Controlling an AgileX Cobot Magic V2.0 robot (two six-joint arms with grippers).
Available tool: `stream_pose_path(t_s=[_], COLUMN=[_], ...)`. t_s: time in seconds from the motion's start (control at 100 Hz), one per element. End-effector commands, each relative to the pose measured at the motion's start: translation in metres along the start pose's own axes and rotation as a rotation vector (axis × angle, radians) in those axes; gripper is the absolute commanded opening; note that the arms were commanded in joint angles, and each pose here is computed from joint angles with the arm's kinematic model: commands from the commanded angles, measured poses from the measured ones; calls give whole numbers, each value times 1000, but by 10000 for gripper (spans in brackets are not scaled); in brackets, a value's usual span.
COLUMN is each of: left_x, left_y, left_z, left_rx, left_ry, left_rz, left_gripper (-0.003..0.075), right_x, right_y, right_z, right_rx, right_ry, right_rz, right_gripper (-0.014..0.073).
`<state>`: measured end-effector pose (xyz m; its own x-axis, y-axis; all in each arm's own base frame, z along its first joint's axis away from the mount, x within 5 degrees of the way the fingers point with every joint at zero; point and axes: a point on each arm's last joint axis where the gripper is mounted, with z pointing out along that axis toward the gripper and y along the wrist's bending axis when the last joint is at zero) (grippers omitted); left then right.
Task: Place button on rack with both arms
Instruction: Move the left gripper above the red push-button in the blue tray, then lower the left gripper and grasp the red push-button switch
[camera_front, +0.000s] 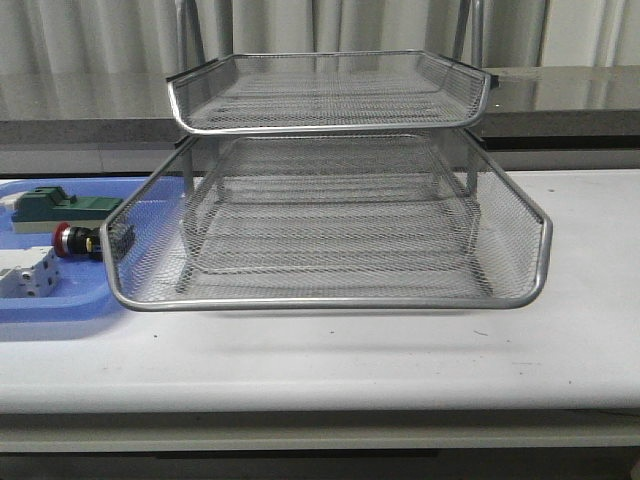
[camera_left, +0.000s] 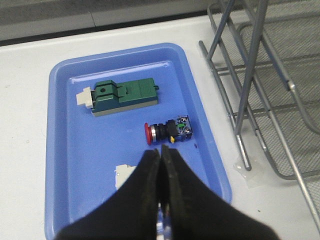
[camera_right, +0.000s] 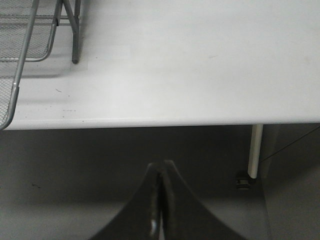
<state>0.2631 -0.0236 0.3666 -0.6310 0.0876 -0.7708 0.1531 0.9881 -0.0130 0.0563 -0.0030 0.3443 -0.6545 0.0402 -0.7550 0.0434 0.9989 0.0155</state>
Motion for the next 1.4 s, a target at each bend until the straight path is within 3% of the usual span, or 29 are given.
stream_pose_path(t_s=[0.0, 0.16, 0.23, 0.3, 0.45, 0.54, 0.86, 1.09, 1.39], left_x=[-24, -36, -38, -38, -36, -37, -40, -49, -50], left_y=[2, 5, 6, 6, 6, 7, 6, 7, 8], left_z=[10, 48, 59, 65, 69, 69, 74, 102, 165], left_rx=[-2, 6, 11, 14, 16, 15, 22, 54, 199], left_ry=[-49, 25, 53, 73, 86, 79, 53, 90, 293], left_rz=[47, 75, 97, 123, 130, 130, 140, 395, 638], left_gripper=[-20, -13, 41, 155, 518, 620, 619, 619, 619], right_x=[-12, -12, -12, -12, -12, -12, -12, -12, -12], right_y=[-1, -1, -1, -1, -1, -1, -1, -1, -1], right_z=[-7, -7, -7, -7, -7, -7, -7, -7, -7], right_rx=[5, 5, 5, 5, 5, 5, 5, 5, 5], right_ry=[-88, -88, -88, -88, -88, -88, -88, -87, -87], right_rz=[-7, -7, -7, -7, -7, -7, -7, -7, -7], right_gripper=[-68, -68, -68, -68, -68, -68, -68, -68, -68])
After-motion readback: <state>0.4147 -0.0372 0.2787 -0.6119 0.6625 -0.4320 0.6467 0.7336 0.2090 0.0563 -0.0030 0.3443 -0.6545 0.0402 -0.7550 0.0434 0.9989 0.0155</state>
